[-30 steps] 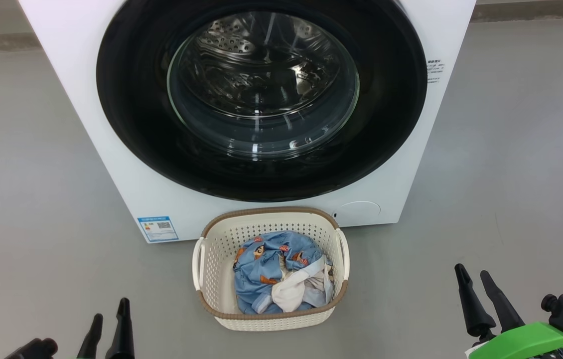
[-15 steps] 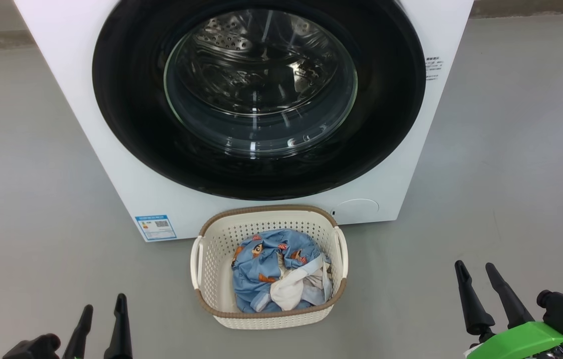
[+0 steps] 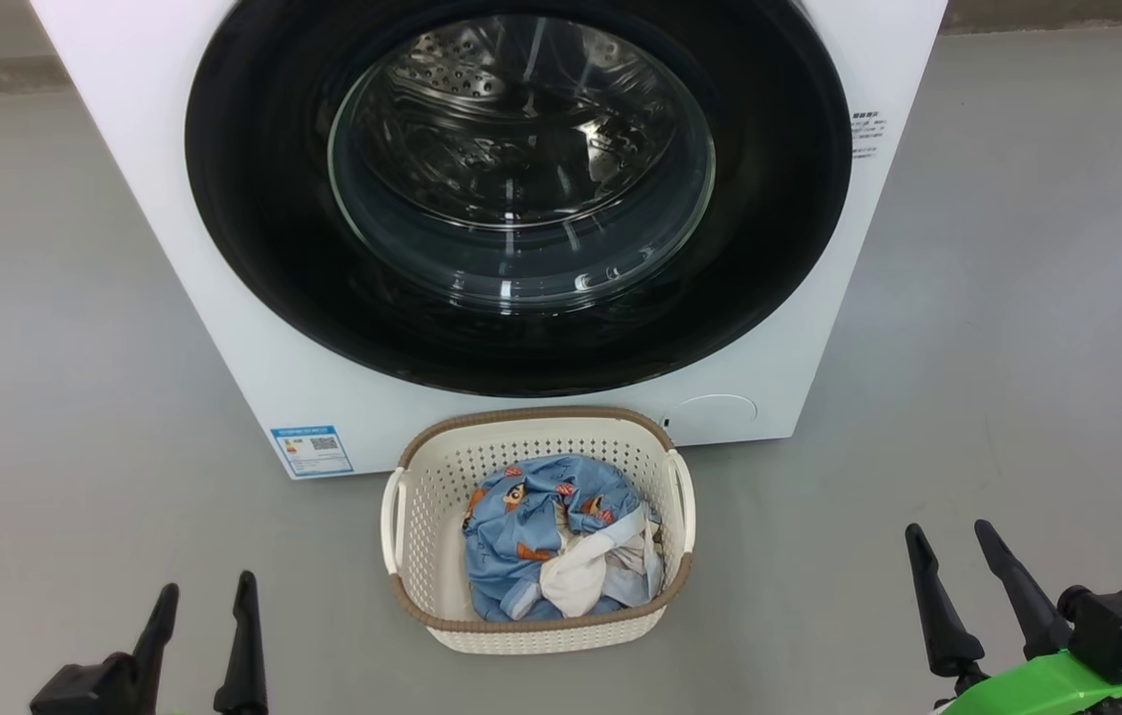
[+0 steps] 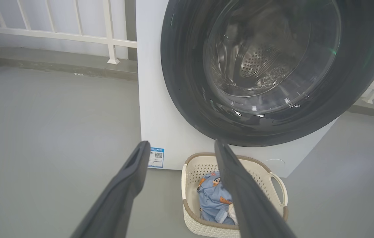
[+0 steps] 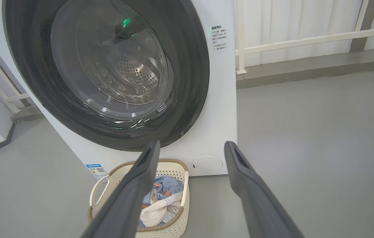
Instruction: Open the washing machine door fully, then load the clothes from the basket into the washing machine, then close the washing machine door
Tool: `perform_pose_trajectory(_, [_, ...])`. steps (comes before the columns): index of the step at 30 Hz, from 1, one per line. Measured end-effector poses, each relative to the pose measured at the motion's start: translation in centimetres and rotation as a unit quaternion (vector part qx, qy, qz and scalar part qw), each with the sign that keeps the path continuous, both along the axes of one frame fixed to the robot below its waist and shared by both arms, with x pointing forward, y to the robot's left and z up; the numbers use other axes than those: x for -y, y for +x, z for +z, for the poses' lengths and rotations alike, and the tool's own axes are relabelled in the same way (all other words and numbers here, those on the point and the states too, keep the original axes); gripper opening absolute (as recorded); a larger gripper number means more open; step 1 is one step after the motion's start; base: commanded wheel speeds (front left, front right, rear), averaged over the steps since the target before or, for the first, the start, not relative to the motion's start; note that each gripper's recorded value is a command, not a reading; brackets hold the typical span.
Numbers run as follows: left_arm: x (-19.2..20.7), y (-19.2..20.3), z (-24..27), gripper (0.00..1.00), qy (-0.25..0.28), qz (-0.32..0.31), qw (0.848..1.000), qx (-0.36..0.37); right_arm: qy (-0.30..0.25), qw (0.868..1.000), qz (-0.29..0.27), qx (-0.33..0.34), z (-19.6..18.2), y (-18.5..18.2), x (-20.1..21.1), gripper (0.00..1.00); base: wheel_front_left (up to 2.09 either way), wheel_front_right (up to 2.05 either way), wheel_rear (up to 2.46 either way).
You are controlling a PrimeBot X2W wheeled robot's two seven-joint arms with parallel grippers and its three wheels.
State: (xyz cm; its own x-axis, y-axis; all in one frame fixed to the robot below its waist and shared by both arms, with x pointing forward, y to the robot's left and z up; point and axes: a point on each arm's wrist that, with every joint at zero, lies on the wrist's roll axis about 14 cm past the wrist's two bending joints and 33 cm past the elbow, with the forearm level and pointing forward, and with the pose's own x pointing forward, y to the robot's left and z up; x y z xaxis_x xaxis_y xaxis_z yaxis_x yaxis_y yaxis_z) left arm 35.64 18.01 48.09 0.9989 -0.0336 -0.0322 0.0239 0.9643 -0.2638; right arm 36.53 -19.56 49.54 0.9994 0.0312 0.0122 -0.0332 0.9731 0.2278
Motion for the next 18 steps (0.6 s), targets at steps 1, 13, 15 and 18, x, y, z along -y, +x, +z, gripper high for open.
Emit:
perform_pose_trajectory(1, [0.0,0.0,0.1,1.0,0.006,-0.001,1.0,0.003,-0.007,1.0,0.0,0.001,0.0,-0.1,0.0,1.0,0.0,0.0,0.0])
perform_pose_trajectory(13, [0.7,-0.3,0.8,1.0,0.083,-0.025,0.996,0.025,-0.079,0.997,0.011,0.025,0.9,0.0,-0.4,1.0,0.0,0.0,0.0])
perform_pose_trajectory(15, [0.8,-0.3,1.0,1.0,0.097,-0.029,0.994,0.029,-0.094,0.995,0.014,0.026,0.9,-0.2,-0.5,1.0,0.0,0.0,0.0])
perform_pose_trajectory(18, [0.9,-0.4,1.1,1.0,0.112,-0.032,0.993,0.033,-0.11,0.993,0.016,0.026,0.8,-0.3,-0.6,1.0,0.0,0.0,0.0])
